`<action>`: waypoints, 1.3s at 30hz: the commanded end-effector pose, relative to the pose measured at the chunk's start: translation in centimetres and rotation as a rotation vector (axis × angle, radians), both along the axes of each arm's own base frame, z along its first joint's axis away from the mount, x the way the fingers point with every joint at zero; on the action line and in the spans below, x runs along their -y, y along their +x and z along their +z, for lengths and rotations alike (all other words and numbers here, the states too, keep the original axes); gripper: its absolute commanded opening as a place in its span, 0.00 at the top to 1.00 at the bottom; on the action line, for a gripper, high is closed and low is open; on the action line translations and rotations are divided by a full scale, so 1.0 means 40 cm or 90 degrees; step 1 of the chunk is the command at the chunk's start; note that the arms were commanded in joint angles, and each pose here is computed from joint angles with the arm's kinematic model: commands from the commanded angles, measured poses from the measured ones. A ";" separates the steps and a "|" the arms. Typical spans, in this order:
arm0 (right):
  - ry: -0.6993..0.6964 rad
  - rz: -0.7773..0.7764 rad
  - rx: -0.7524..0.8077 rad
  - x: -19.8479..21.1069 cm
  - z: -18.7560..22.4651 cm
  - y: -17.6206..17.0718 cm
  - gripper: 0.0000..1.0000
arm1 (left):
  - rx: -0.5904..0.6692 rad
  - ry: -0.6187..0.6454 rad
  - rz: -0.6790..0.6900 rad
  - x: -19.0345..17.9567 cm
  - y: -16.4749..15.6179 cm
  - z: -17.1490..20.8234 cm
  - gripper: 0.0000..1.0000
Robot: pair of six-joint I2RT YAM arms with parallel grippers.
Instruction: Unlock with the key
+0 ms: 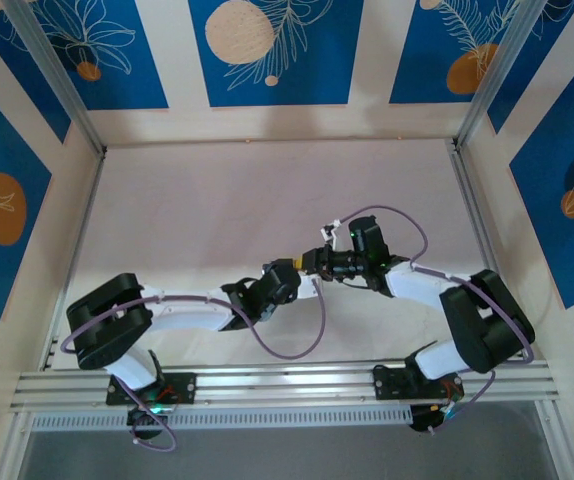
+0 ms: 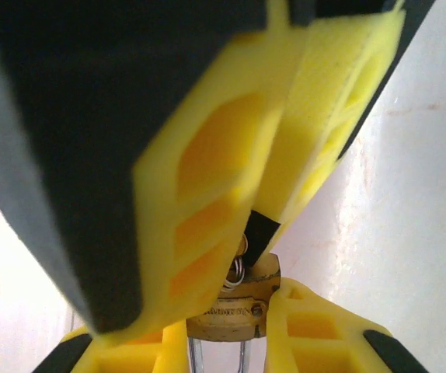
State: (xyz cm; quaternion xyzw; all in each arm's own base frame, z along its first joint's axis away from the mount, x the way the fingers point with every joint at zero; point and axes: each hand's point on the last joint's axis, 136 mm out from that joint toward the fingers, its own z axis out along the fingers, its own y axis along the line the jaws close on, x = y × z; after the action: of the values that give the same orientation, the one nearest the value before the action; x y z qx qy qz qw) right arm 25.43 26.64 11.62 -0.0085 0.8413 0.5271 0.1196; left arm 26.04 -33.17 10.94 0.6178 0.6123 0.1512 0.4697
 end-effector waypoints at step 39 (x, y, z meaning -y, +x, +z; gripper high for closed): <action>-0.027 0.055 0.071 0.034 0.029 -0.020 0.60 | -0.226 -0.115 -0.053 0.053 -0.042 -0.007 0.97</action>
State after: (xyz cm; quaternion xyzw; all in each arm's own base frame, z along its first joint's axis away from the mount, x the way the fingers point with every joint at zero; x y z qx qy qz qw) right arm 24.33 25.09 11.16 -0.0541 0.8518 0.5074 0.1189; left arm 24.60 -34.74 9.56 0.6157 0.6713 -0.0150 0.4124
